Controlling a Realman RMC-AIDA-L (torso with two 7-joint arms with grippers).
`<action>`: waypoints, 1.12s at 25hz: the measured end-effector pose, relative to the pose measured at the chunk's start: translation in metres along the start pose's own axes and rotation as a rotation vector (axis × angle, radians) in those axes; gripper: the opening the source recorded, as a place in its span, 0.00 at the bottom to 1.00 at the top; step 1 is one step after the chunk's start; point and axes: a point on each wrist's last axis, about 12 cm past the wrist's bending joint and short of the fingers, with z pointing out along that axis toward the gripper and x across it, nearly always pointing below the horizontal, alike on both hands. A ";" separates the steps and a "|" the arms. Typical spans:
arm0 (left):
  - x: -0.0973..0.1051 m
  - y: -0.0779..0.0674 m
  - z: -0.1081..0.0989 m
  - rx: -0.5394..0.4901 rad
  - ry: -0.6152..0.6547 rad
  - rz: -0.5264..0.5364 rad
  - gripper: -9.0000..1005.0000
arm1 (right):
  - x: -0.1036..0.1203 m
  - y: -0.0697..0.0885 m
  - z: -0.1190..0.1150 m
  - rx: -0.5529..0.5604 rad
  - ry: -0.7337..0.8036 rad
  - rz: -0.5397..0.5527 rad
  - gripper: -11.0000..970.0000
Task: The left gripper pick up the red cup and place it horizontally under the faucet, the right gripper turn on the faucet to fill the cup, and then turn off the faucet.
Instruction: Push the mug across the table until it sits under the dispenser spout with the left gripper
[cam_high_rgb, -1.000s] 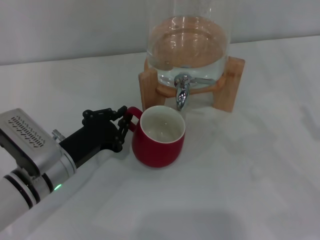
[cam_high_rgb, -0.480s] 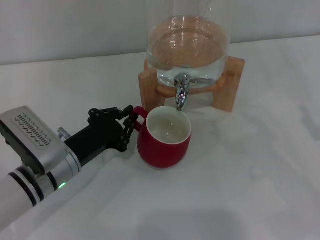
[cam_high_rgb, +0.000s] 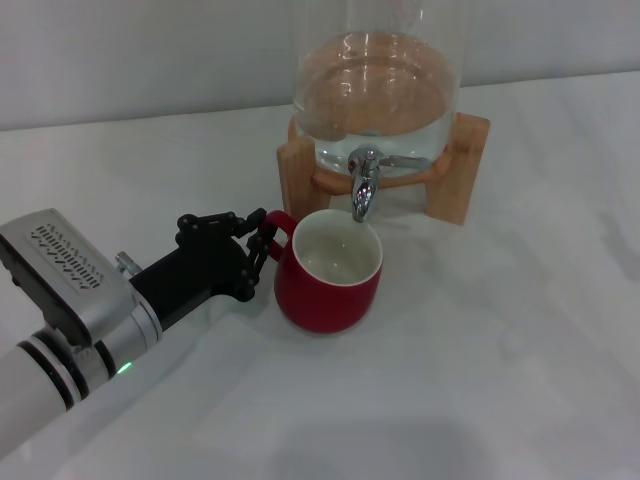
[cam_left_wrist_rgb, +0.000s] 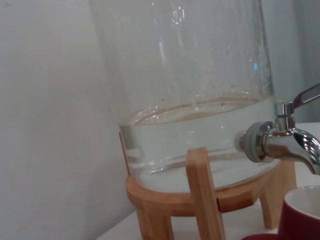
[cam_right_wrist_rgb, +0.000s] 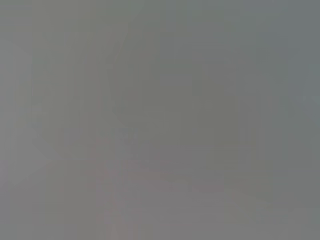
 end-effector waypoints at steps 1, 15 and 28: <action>0.000 0.000 0.000 0.000 0.004 0.001 0.15 | 0.000 0.000 0.000 0.000 0.000 0.000 0.78; -0.004 0.001 0.007 0.016 0.010 0.022 0.16 | 0.000 0.000 0.001 -0.001 -0.001 -0.001 0.78; -0.006 0.002 0.009 0.023 0.008 0.029 0.16 | 0.000 -0.001 0.002 -0.003 -0.002 -0.002 0.78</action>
